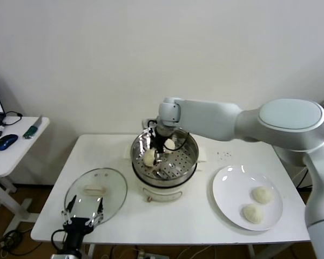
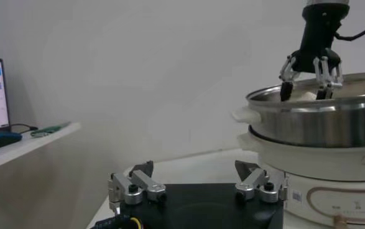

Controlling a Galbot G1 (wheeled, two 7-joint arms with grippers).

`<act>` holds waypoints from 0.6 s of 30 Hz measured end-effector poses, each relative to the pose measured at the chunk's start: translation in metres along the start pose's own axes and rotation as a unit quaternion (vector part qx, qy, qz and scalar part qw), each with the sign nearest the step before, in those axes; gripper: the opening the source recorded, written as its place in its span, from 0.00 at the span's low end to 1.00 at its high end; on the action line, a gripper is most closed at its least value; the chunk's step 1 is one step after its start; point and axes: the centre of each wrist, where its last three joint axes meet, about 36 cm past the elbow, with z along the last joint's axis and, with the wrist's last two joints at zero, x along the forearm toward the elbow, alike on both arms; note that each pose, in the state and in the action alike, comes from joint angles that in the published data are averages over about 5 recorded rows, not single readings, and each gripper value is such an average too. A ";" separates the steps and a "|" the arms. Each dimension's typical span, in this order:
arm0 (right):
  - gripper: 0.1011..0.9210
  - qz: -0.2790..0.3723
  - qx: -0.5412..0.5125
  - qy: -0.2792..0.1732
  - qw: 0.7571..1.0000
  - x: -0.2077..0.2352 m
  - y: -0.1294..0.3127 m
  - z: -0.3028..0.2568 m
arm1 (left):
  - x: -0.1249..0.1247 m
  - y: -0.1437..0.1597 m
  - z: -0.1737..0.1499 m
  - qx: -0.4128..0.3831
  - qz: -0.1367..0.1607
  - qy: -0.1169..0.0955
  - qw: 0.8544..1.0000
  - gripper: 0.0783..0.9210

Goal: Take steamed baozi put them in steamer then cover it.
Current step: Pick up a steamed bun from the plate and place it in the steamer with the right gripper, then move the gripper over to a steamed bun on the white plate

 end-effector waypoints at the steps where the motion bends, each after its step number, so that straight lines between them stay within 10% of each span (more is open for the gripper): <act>1: 0.88 0.000 0.001 0.001 1.000 0.000 0.000 0.000 | 0.000 0.000 0.000 0.000 0.000 0.000 1.000 0.88; 18: 0.88 0.008 -0.005 0.015 1.000 0.097 0.010 0.071 | 0.001 0.002 -0.003 -0.002 0.001 -0.004 1.000 0.88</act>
